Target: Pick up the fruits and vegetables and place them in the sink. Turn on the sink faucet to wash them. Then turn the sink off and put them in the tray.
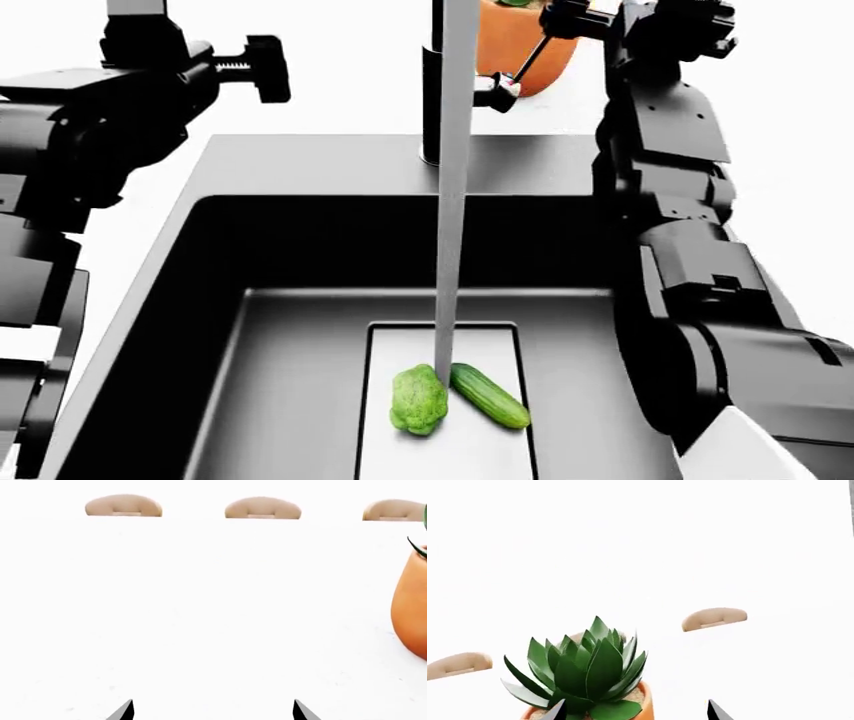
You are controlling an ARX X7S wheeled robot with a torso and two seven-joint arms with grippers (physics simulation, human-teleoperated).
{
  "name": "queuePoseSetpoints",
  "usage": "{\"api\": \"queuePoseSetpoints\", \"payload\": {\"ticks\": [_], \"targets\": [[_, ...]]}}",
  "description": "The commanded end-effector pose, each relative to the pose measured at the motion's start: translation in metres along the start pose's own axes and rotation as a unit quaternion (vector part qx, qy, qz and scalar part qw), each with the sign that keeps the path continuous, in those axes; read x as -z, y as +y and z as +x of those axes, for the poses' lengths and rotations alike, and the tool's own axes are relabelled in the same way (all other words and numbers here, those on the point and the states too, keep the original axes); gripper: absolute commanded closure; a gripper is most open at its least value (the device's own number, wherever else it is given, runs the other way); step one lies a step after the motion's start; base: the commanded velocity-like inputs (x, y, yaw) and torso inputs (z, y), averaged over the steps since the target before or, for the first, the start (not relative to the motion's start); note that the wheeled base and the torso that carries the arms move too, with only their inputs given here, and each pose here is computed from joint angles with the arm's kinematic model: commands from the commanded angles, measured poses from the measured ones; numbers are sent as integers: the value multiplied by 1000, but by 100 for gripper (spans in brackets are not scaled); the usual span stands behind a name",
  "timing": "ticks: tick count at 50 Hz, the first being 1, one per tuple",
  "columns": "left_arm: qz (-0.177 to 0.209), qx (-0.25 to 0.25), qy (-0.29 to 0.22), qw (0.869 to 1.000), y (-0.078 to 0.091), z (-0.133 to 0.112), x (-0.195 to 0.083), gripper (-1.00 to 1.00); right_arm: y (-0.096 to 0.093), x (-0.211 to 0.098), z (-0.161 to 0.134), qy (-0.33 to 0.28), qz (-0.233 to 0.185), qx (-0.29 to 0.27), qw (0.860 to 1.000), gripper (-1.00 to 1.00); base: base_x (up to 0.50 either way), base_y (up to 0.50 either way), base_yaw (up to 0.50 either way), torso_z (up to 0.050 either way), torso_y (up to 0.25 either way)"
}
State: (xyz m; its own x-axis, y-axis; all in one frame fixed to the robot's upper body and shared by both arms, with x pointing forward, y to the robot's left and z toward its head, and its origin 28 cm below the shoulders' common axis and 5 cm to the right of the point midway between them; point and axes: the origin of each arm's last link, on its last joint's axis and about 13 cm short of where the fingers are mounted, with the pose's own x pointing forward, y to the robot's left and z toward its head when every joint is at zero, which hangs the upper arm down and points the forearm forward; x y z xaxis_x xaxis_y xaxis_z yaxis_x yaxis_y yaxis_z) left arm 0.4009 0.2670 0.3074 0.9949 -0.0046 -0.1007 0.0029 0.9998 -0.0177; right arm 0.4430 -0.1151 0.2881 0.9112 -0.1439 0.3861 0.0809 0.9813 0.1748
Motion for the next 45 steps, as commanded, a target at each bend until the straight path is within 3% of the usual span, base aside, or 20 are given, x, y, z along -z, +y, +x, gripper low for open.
{"api": "queuePoseSetpoints", "payload": {"ticks": [1, 8, 17, 45], "targets": [[1, 0, 4, 1000, -1, 1, 3, -100, -26, -5, 3, 2, -22, 42, 999, -100, 0, 0, 0, 0, 0], [2, 5, 5, 1000, -4, 3, 4, -100, -42, 4, -2, 42, -47, 54, 997, -100, 0, 0, 0, 0, 0], [4, 5, 5, 1000, -5, 2, 6, -100, -38, 27, -12, 108, -70, -3, 992, -100, 0, 0, 0, 0, 0], [-4, 4, 13, 1000, -5, 4, 9, -100, -28, 39, -18, 129, -57, -20, 990, -100, 0, 0, 0, 0, 0]]}}
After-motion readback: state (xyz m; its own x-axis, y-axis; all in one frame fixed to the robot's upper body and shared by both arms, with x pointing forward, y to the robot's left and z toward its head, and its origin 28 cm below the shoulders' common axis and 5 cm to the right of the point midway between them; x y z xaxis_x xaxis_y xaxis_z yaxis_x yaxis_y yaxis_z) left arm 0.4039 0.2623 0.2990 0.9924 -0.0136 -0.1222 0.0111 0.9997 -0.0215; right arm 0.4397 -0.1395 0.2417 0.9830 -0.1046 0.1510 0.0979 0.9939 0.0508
